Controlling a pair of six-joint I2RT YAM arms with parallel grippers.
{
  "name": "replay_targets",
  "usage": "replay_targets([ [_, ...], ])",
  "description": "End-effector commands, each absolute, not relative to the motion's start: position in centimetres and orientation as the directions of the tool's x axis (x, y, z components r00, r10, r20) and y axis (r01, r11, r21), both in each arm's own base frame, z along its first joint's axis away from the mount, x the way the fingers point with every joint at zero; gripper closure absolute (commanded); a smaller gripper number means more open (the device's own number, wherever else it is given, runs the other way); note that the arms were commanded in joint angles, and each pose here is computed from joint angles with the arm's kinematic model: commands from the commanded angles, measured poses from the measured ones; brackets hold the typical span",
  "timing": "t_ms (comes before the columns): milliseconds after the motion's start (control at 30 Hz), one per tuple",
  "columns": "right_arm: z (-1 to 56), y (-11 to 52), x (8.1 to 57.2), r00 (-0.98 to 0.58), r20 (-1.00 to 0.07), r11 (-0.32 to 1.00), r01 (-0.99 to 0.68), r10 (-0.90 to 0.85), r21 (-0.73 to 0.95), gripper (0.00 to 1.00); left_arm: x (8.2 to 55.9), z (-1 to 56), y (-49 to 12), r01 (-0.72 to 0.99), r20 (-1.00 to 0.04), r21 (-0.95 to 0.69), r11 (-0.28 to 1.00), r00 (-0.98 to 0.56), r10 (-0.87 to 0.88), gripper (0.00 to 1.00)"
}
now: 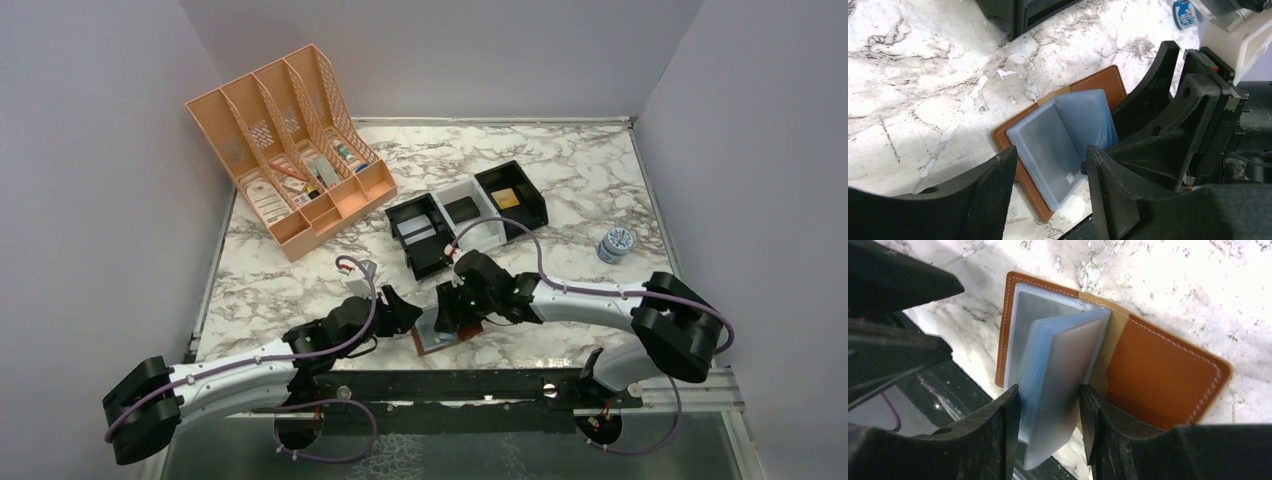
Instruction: Take the credit cards out of the card holder
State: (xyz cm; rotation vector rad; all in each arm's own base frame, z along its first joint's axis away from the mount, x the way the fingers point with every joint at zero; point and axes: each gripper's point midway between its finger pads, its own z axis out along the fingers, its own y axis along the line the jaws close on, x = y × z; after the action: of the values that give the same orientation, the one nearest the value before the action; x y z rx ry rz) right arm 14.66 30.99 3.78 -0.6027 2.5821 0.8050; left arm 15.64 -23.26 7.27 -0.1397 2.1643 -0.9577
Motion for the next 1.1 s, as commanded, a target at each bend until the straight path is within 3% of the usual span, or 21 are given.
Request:
replay_targets([
  [0, 6.1, 31.6, 14.4, -0.844, -0.484, 0.676, -0.496, -0.229, 0.545, 0.55, 16.3, 8.7, -23.6, 0.198, -0.587, -0.730, 0.654, -0.671, -0.453, 0.45],
  [233, 5.2, 30.7, 13.9, -0.866, -0.460, 0.655, -0.466, -0.198, 0.595, 0.61, 15.7, 9.7, -25.5, 0.270, -0.584, -0.751, 0.602, -0.697, -0.416, 0.44],
  [400, 5.5, 30.9, 13.6, -0.865, -0.458, 0.608, -0.480, -0.207, 0.632, 0.71, 15.6, 9.4, -26.4, 0.274, -0.572, -0.758, 0.591, -0.714, -0.403, 0.44],
  [600, 6.0, 30.4, 14.2, -0.873, -0.454, 0.607, -0.460, -0.178, 0.648, 0.69, 15.7, 8.8, -26.8, 0.262, -0.566, -0.754, 0.602, -0.725, -0.393, 0.44],
  [1067, 5.8, 27.9, 15.7, -0.885, -0.450, 0.666, -0.409, -0.122, 0.623, 0.55, 15.6, 7.7, -29.2, 0.275, -0.570, -0.717, 0.640, -0.760, -0.312, 0.47],
])
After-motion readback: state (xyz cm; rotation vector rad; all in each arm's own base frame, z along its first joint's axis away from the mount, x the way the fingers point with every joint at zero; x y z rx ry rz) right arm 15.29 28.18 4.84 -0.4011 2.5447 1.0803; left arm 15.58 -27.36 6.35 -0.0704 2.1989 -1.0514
